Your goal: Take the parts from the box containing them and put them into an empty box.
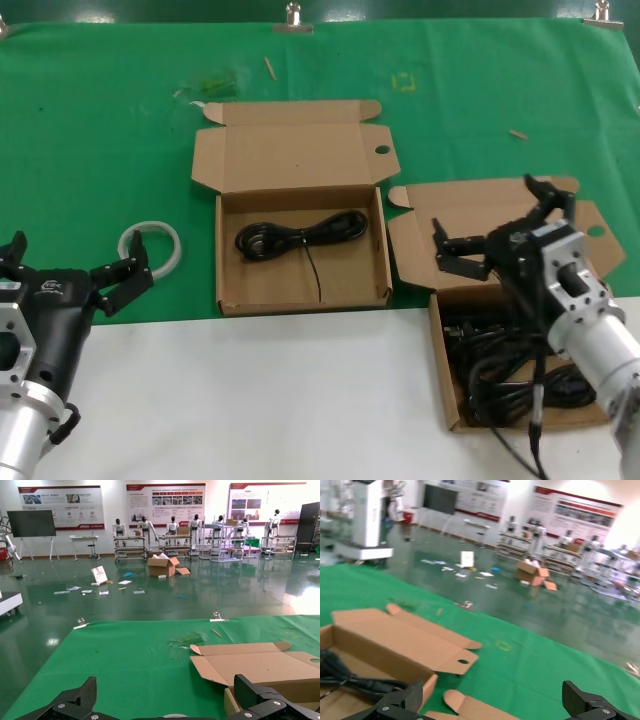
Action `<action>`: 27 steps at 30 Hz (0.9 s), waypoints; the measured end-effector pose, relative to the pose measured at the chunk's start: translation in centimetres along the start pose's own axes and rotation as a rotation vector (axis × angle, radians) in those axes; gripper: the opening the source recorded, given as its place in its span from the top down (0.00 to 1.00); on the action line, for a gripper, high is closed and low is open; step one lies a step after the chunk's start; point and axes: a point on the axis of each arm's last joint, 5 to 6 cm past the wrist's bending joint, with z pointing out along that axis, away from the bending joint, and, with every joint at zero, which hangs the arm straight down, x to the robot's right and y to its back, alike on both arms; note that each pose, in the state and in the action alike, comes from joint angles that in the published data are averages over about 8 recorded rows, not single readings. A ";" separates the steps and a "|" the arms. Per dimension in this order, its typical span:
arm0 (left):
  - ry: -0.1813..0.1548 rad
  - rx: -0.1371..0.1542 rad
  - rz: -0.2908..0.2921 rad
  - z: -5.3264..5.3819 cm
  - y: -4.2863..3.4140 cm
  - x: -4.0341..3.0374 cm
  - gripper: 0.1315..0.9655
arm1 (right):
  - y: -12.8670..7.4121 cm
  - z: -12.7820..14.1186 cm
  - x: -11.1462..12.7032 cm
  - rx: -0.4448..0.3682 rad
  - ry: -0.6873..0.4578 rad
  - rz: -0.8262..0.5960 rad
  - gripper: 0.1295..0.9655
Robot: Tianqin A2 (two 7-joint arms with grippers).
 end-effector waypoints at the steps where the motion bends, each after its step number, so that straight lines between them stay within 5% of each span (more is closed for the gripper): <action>1: 0.000 0.000 0.000 0.0 0.00 0.00 0.01 | 0.0 -0.4 0.0 0.001 0.014 0.018 0.00; 14: 0.000 0.000 0.000 0.0 0.00 0.00 0.00 | -0.2 -5.8 0.3 0.024 0.171 0.220 0.00; 27: 0.000 0.000 0.000 0.0 0.00 0.00 0.00 | -0.2 -6.2 0.3 0.026 0.184 0.236 0.00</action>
